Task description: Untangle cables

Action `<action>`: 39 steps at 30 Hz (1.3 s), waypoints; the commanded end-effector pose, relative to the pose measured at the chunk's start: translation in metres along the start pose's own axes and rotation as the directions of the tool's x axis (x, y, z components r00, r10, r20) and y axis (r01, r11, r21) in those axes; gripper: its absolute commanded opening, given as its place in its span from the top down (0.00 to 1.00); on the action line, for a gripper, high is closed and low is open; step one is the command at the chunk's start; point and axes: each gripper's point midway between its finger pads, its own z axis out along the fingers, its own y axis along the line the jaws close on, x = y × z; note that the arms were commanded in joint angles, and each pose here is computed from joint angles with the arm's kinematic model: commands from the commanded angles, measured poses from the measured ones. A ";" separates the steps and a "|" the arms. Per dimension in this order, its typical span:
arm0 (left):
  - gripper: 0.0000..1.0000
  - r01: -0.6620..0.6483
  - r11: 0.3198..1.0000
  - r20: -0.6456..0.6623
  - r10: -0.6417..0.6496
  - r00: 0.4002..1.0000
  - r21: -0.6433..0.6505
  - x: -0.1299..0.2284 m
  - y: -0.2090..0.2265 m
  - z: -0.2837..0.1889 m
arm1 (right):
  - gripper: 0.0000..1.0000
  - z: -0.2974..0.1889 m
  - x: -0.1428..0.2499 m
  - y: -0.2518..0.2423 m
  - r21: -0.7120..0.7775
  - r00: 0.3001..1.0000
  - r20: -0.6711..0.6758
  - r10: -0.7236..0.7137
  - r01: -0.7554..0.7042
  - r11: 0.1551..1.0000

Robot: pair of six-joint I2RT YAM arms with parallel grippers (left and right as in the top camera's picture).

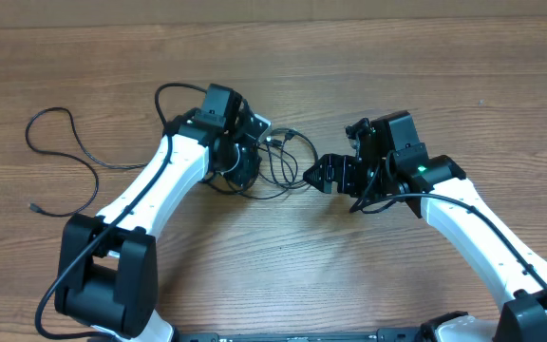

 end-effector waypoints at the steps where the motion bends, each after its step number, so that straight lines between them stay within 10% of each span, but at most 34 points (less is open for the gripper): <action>1: 0.53 0.003 0.999 -0.058 -0.001 0.998 0.037 0.017 -0.006 0.022 | 0.08 0.001 -0.001 0.000 0.005 1.000 0.002 -0.007 0.007 1.000; 14: 0.59 0.010 0.997 -0.199 0.005 0.980 0.075 0.047 -0.014 0.072 | 0.08 0.001 -0.001 0.000 0.005 1.000 0.001 -0.006 0.006 1.000; 20: 0.94 0.009 0.998 -0.241 0.005 0.971 0.056 0.054 -0.018 0.076 | 0.08 0.001 -0.001 0.000 0.005 1.000 0.001 -0.006 0.006 1.000; 23: 0.96 0.036 0.999 -0.257 -0.038 0.966 -0.010 0.054 -0.009 0.071 | 0.08 0.001 -0.001 0.000 0.005 1.000 0.001 -0.006 0.006 1.000; 39: 0.96 -0.162 0.982 -0.255 0.181 0.950 0.095 0.009 -0.037 -0.075 | 0.08 0.001 -0.001 0.000 0.005 1.000 0.001 -0.006 0.006 1.000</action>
